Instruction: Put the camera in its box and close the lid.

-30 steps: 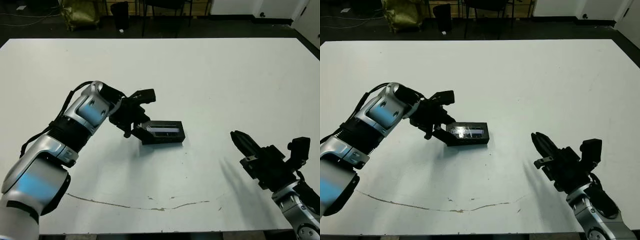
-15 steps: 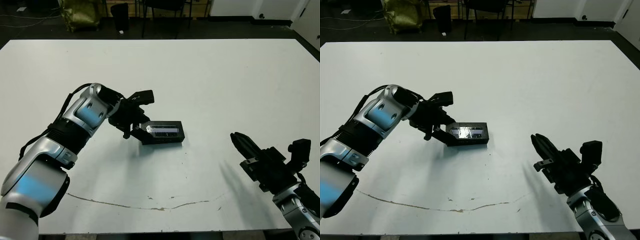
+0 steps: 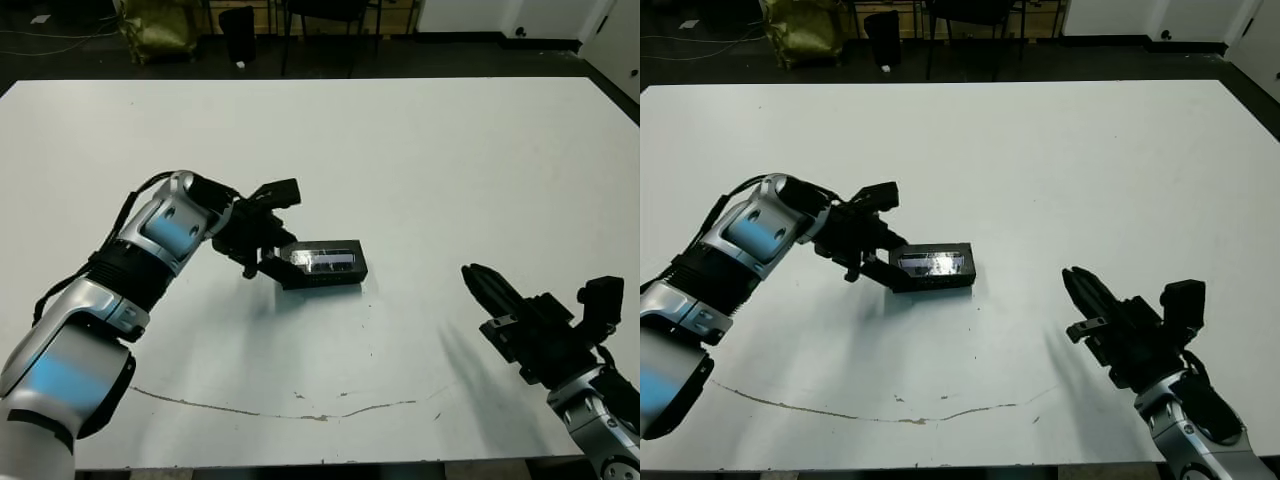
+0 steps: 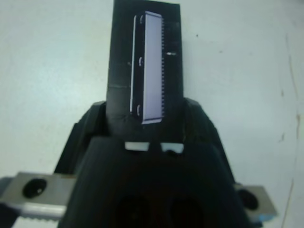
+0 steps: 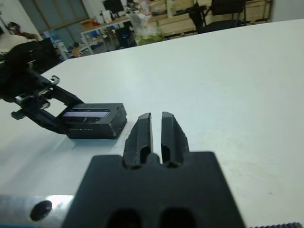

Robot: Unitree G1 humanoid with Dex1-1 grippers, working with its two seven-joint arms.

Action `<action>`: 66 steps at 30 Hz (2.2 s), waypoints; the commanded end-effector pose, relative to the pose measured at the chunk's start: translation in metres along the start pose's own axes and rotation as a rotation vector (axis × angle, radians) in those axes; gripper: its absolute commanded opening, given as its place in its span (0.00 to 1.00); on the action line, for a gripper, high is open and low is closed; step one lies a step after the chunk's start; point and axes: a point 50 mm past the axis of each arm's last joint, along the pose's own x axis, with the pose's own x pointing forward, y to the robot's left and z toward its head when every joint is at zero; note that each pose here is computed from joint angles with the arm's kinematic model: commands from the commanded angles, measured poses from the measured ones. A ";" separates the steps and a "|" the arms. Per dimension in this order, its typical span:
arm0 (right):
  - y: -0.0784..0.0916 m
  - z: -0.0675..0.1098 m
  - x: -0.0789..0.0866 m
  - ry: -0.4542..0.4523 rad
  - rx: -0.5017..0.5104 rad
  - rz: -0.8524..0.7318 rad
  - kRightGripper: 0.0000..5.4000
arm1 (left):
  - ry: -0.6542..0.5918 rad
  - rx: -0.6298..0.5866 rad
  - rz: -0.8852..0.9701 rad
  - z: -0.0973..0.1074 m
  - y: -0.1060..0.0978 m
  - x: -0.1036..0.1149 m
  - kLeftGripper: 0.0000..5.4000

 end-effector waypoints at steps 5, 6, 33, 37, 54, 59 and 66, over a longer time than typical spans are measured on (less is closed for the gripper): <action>-0.002 -0.005 -0.002 0.019 0.008 -0.015 0.00 | 0.142 -0.183 -0.054 -0.055 -0.008 0.019 0.42; -0.002 -0.004 -0.002 0.020 0.008 -0.019 0.00 | 0.140 -0.182 -0.058 -0.055 -0.008 0.020 0.42; 0.005 -0.005 0.000 0.017 0.017 -0.016 0.00 | 0.257 0.174 0.041 -0.021 -0.020 0.026 0.42; 0.006 -0.007 0.000 0.025 0.033 -0.025 0.00 | 0.272 0.087 0.027 -0.024 -0.022 0.026 0.42; 0.007 -0.007 -0.003 0.022 0.034 -0.024 0.00 | 0.275 0.029 0.031 -0.033 -0.012 0.024 0.42; 0.008 -0.007 -0.002 0.024 0.029 -0.027 0.00 | 0.300 0.128 0.048 -0.033 -0.012 0.025 0.49; 0.008 -0.005 -0.004 0.027 0.017 -0.026 0.00 | 0.322 0.176 0.100 -0.036 -0.012 0.026 0.80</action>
